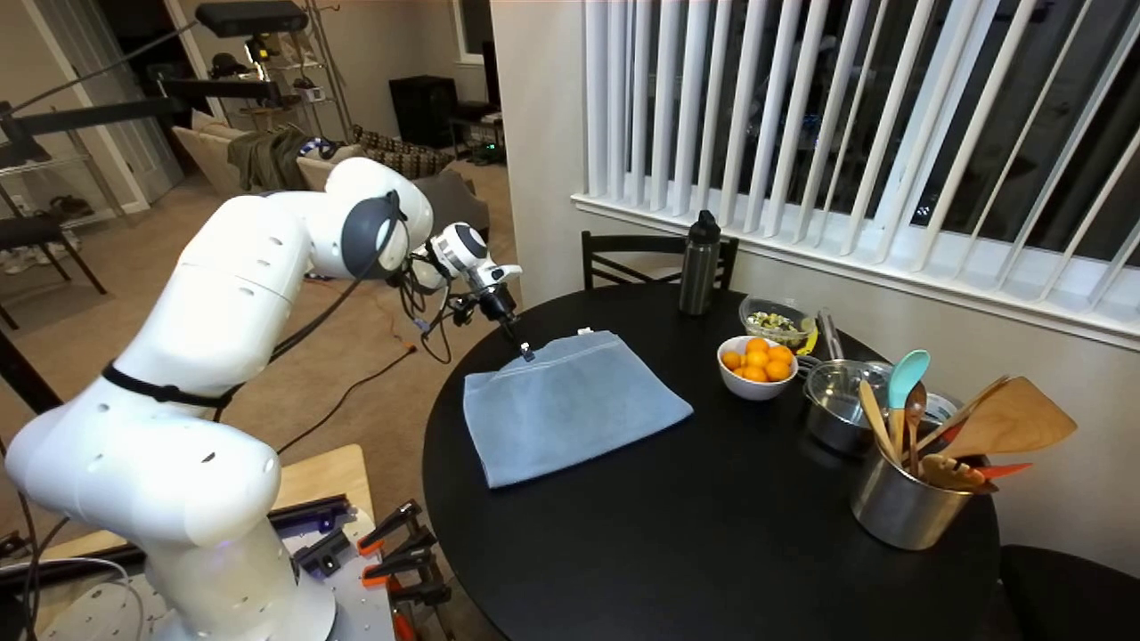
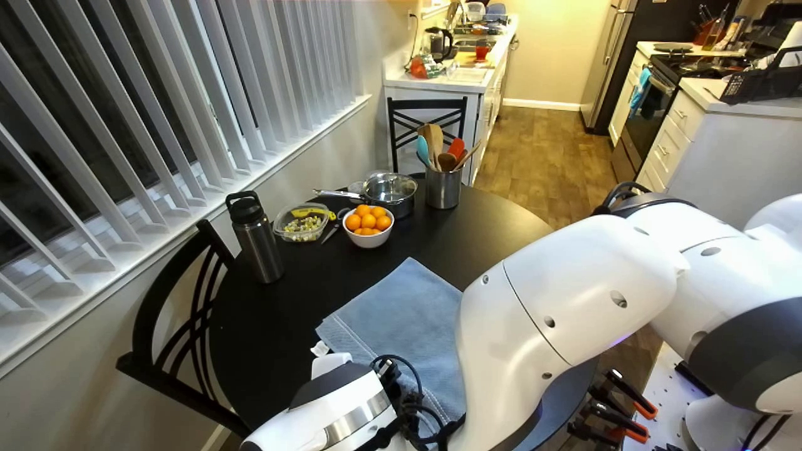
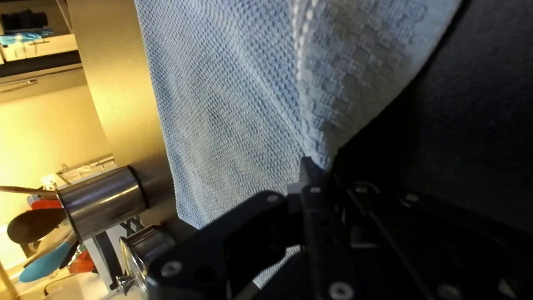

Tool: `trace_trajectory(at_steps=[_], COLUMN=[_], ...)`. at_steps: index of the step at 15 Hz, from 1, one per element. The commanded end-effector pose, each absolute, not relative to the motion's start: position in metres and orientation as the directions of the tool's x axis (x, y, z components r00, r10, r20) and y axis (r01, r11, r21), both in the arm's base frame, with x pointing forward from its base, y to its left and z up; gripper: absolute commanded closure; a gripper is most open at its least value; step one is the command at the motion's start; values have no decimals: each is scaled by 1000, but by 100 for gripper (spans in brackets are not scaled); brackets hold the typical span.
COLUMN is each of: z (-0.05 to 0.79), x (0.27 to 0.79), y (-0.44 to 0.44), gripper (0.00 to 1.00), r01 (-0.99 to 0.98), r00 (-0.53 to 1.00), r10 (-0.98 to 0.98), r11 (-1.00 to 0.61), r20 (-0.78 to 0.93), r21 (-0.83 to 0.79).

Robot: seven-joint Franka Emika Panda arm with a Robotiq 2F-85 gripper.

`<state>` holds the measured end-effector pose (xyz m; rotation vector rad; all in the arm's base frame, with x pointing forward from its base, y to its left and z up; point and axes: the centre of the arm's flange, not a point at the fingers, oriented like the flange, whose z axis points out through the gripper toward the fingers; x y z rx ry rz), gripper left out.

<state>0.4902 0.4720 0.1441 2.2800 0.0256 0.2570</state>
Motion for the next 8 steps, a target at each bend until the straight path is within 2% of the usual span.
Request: trace_trajectory(at_steps=[1, 8], z=[170, 228], x=[480, 471], y=[469, 447], gripper=[97, 97], r01=[-74, -160], r00=[970, 963], r10=[119, 44], r11=[-687, -704], r20=[213, 267], r21=[723, 692])
